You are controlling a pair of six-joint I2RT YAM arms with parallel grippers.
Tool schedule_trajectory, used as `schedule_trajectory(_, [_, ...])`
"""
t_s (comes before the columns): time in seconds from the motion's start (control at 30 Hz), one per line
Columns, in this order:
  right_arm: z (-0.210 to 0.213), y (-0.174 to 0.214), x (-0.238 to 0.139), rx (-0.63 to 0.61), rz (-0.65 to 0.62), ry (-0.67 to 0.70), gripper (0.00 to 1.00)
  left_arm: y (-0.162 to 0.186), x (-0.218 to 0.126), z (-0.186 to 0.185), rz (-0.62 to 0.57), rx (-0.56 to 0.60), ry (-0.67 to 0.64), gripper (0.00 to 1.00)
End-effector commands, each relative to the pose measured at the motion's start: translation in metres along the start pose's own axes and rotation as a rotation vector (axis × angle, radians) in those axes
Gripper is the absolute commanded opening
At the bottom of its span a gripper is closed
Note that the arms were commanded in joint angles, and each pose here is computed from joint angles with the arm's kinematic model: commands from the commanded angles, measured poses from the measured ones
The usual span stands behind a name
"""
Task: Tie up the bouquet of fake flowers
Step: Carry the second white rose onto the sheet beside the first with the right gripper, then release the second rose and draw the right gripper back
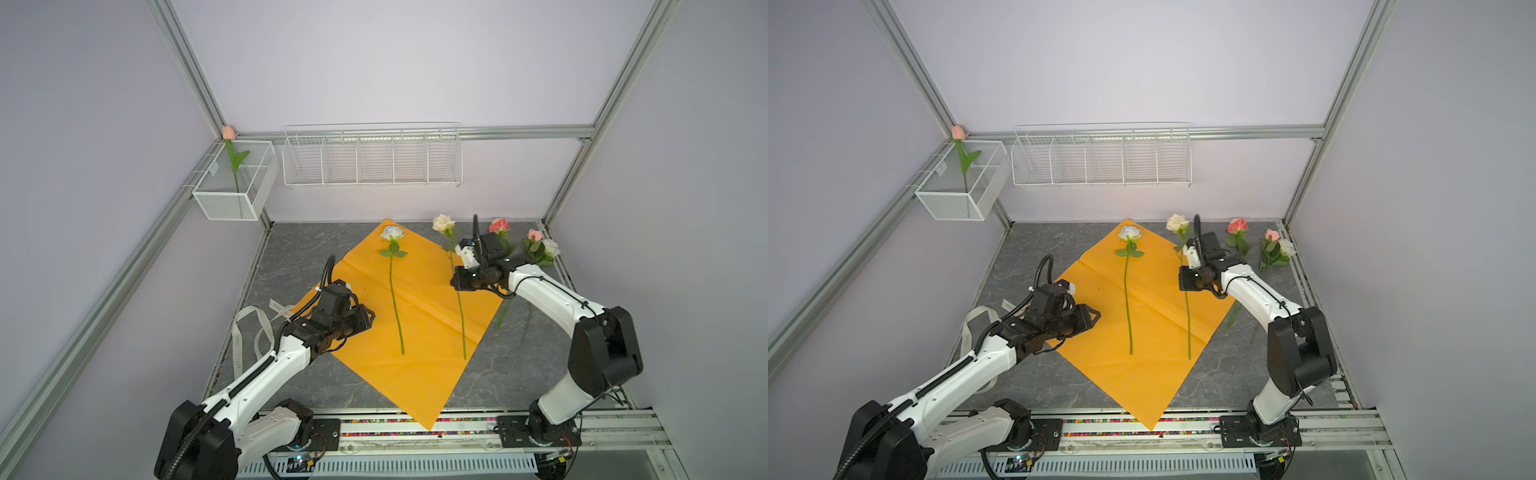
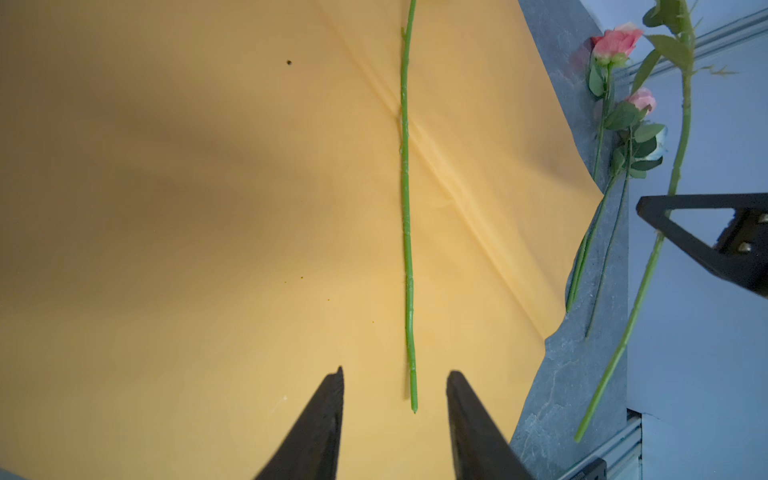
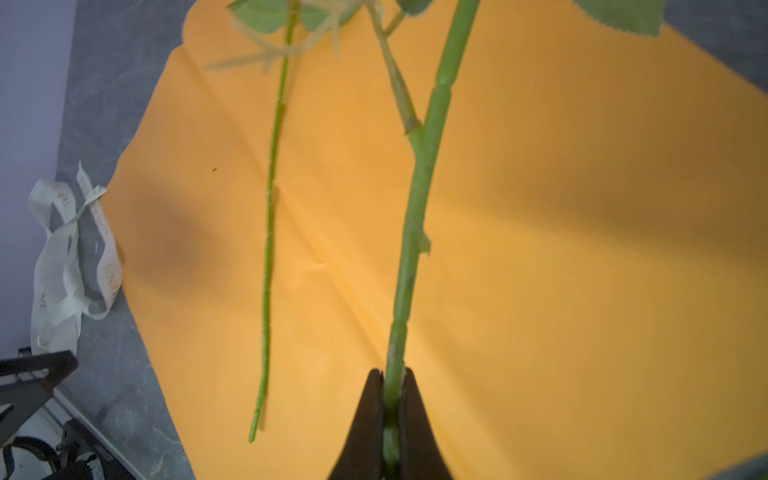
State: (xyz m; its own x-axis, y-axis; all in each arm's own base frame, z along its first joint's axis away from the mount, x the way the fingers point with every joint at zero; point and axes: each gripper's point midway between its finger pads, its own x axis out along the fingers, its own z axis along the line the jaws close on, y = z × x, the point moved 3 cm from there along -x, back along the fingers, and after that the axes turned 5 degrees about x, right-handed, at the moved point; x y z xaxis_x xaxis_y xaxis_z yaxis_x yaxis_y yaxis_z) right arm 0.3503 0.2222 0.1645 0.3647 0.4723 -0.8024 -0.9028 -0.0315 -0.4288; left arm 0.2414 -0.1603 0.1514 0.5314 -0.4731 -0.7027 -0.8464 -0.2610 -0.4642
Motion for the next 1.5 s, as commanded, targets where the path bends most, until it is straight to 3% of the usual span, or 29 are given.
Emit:
schedule_trajectory(0.0, [0.053, -0.02, 0.034, -0.043, -0.064, -0.001, 0.07, 0.002, -0.008, 0.029, -0.035, -0.075, -0.106, 0.42])
schedule_trajectory(0.17, [0.111, -0.031, 0.094, -0.025, -0.046, -0.061, 0.07, 0.002, -0.016, 0.038, -0.045, -0.095, -0.134, 0.42])
schedule_trajectory(0.3, [0.126, -0.038, 0.137, 0.052, 0.024, -0.033, 0.07, 0.002, -0.016, 0.034, -0.041, -0.111, -0.103, 0.42])
schedule_trajectory(0.6, [0.117, -0.019, 0.191, 0.085, 0.113, 0.077, 0.07, -0.001, -0.009, 0.029, -0.017, -0.092, -0.091, 0.42])
schedule_trajectory(0.9, [0.123, -0.015, 0.177, 0.036, 0.118, 0.046, 0.09, 0.001, -0.005, 0.029, 0.0, -0.079, -0.084, 0.42])
schedule_trajectory(1.0, [0.108, -0.005, 0.181, 0.052, 0.154, 0.112, 0.14, 0.001, -0.005, 0.028, 0.002, -0.08, -0.077, 0.42])
schedule_trajectory(1.07, [0.106, 0.003, 0.182, 0.057, 0.184, 0.11, 0.09, 0.001, -0.005, 0.028, 0.003, -0.079, -0.075, 0.42])
schedule_trajectory(1.1, [0.108, 0.004, 0.182, 0.056, 0.188, 0.094, 0.1, 0.001, -0.005, 0.028, 0.003, -0.079, -0.076, 0.42])
schedule_trajectory(1.17, [0.115, 0.003, 0.177, 0.049, 0.178, 0.068, 0.22, 0.002, -0.005, 0.028, 0.004, -0.082, -0.074, 0.42])
schedule_trajectory(1.23, [0.119, -0.005, 0.166, 0.033, 0.154, 0.059, 0.22, 0.002, -0.005, 0.028, 0.006, -0.083, -0.071, 0.42])
schedule_trajectory(1.3, [0.124, -0.015, 0.152, 0.015, 0.127, 0.042, 0.31, 0.002, -0.007, 0.026, 0.009, -0.079, -0.066, 0.42])
schedule_trajectory(1.47, [0.12, -0.043, 0.094, -0.02, 0.026, 0.061, 0.34, -0.001, -0.006, 0.017, 0.018, -0.052, -0.022, 0.43])
